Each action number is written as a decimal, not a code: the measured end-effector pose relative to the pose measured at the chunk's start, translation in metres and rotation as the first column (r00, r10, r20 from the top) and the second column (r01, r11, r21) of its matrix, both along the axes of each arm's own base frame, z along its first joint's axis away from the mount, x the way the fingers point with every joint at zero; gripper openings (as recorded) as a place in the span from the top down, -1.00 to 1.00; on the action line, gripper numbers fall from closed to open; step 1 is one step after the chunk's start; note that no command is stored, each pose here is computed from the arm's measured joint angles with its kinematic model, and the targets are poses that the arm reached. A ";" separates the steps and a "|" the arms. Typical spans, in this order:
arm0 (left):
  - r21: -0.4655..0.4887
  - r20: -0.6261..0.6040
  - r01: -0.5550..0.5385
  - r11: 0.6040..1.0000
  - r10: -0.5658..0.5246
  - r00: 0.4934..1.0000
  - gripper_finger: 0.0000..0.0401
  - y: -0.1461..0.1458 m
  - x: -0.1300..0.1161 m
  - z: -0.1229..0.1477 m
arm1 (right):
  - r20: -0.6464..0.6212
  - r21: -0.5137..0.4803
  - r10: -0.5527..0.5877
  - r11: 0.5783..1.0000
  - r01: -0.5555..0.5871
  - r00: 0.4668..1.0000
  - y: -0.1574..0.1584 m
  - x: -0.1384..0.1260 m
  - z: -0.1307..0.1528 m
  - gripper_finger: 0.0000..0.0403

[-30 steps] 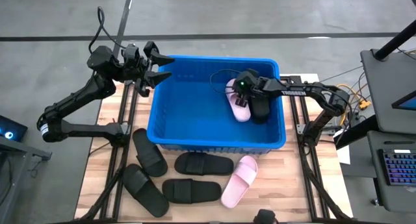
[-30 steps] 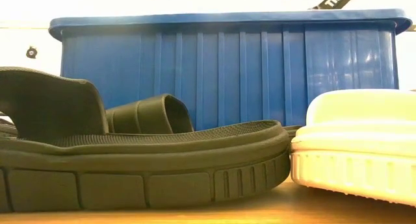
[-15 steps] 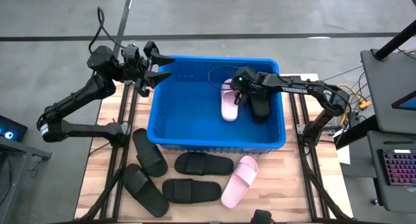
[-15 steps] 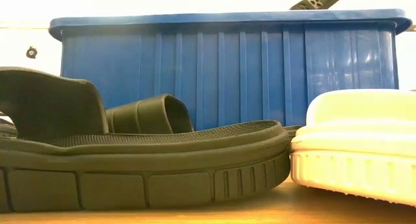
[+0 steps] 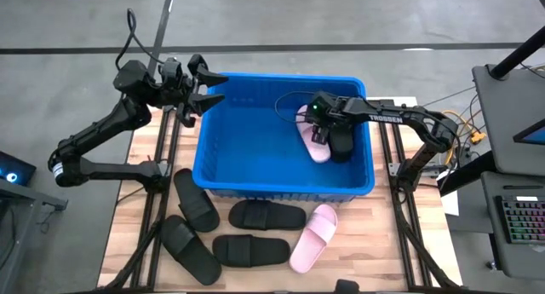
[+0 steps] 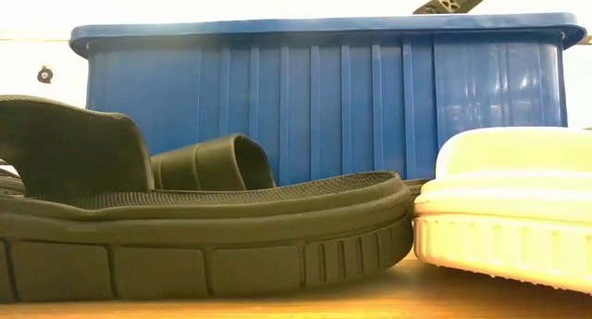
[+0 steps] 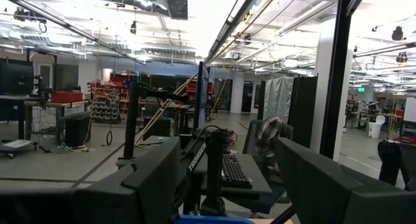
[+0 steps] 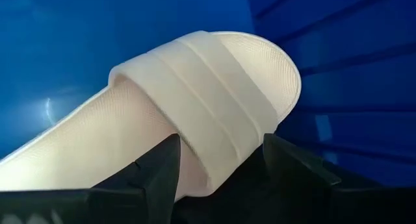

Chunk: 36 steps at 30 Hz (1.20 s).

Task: Pick and place slides into bin
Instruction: Put the pink slide into the blue container

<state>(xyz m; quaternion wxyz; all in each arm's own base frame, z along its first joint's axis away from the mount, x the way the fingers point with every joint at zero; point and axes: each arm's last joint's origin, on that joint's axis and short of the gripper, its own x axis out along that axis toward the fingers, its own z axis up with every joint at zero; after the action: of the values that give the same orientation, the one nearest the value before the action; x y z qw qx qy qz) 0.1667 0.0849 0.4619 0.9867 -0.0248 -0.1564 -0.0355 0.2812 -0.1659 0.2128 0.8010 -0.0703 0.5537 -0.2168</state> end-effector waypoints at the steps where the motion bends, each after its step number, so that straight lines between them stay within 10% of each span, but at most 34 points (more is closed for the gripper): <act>1: 0.000 0.001 0.000 1.000 0.000 1.000 -0.18 0.000 0.000 0.000 | 0.002 0.005 -0.007 1.000 0.007 1.000 0.001 0.000 0.000 -0.04; 12: -0.008 -0.014 0.000 1.000 0.000 1.000 -0.18 -0.001 -0.002 -0.001 | 0.105 0.159 -0.004 0.987 -0.013 0.995 0.009 0.007 0.004 -0.04; 17: -0.009 -0.016 0.000 1.000 0.000 1.000 -0.18 -0.001 -0.002 -0.002 | 0.073 0.069 0.031 0.997 -0.036 0.997 0.006 0.008 0.009 -0.04; 25: -0.014 -0.025 0.000 1.000 0.000 1.000 -0.18 -0.001 -0.001 -0.004 | -0.143 -0.052 0.421 0.900 -0.432 0.896 0.015 0.010 0.003 -0.04; 36: -0.017 -0.033 -0.001 1.000 0.000 0.999 -0.18 -0.001 -0.002 -0.004 | -0.195 -0.114 0.455 0.870 -0.480 0.869 0.011 0.005 -0.012 -0.01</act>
<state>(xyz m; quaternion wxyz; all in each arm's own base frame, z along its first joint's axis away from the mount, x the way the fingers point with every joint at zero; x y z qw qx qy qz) 0.1646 0.0835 0.4575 0.9890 -0.0339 -0.1403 -0.0334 0.2863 -0.1547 0.2012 0.7738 -0.2833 0.5641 -0.0529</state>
